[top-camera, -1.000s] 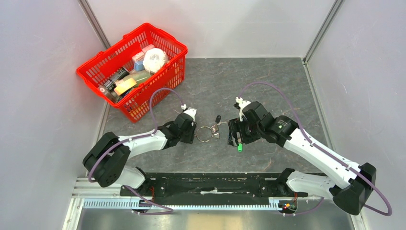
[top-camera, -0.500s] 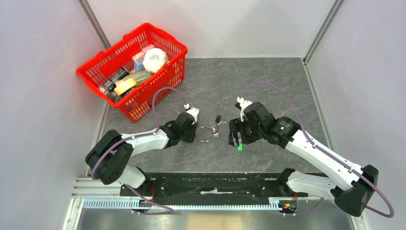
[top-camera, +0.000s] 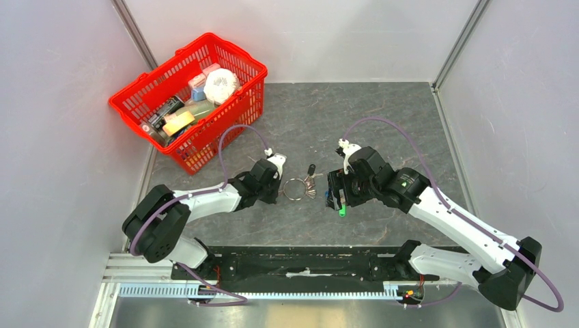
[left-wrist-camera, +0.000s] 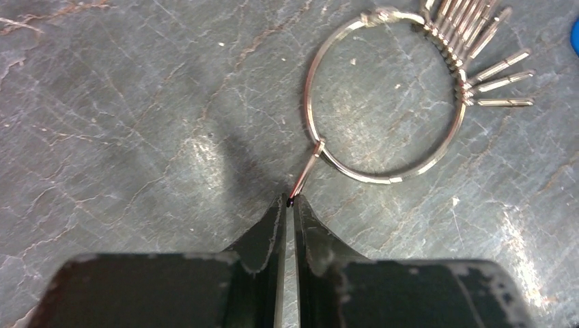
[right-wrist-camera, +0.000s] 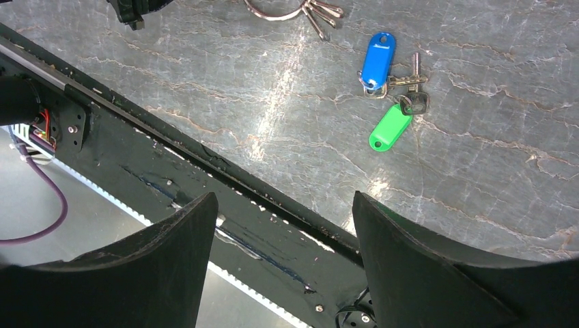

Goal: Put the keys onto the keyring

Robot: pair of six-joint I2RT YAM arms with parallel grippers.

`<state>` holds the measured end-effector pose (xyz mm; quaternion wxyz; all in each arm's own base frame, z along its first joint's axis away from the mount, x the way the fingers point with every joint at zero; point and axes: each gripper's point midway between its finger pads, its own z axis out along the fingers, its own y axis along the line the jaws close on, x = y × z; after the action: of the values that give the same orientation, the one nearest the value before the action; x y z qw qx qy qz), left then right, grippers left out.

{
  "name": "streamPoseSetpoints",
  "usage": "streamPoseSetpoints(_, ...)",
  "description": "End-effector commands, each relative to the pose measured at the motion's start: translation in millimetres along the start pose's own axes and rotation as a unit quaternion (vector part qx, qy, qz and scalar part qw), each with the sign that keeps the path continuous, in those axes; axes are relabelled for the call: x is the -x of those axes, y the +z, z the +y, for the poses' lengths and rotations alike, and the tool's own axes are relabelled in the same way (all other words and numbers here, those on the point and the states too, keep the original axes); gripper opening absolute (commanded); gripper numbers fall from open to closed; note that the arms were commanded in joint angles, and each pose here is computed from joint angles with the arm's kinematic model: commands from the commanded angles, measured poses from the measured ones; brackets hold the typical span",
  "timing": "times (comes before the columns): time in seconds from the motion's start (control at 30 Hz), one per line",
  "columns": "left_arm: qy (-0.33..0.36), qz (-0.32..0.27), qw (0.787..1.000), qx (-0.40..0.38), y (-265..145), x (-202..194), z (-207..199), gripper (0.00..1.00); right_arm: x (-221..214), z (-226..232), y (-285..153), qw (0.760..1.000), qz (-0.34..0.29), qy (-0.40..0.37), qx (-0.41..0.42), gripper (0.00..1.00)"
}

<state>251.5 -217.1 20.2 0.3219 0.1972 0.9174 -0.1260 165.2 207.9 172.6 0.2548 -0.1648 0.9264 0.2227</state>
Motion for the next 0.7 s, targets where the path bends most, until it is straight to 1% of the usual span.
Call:
streamPoseSetpoints(0.0, 0.003, -0.022, 0.999, -0.035, -5, 16, -14, 0.08, 2, 1, -1, 1.000, -0.011, 0.002, 0.000, 0.80)
streamPoseSetpoints(0.07, 0.002, -0.021, 0.999, -0.048, -6, 14, -18, 0.02, 1, 1, -1, 1.000, -0.010, 0.003, 0.001, 0.80)
streamPoseSetpoints(0.23, -0.009, -0.023, 0.995, -0.101, -16, 17, -38, 0.02, 0, 3, -3, 1.000, -0.013, 0.003, 0.004, 0.80)
streamPoseSetpoints(0.43, -0.060, -0.031, 0.983, -0.168, -41, 31, -65, 0.02, 0, 2, -2, 1.000, -0.003, -0.010, 0.003, 0.80)
streamPoseSetpoints(0.5, -0.078, -0.026, 0.979, -0.185, -51, 35, -72, 0.02, 1, 6, -4, 1.000, 0.002, -0.018, 0.009, 0.80)
streamPoseSetpoints(0.67, -0.122, -0.018, 0.964, -0.235, -79, 46, -92, 0.02, 13, 5, -17, 0.999, -0.018, -0.051, 0.004, 0.80)
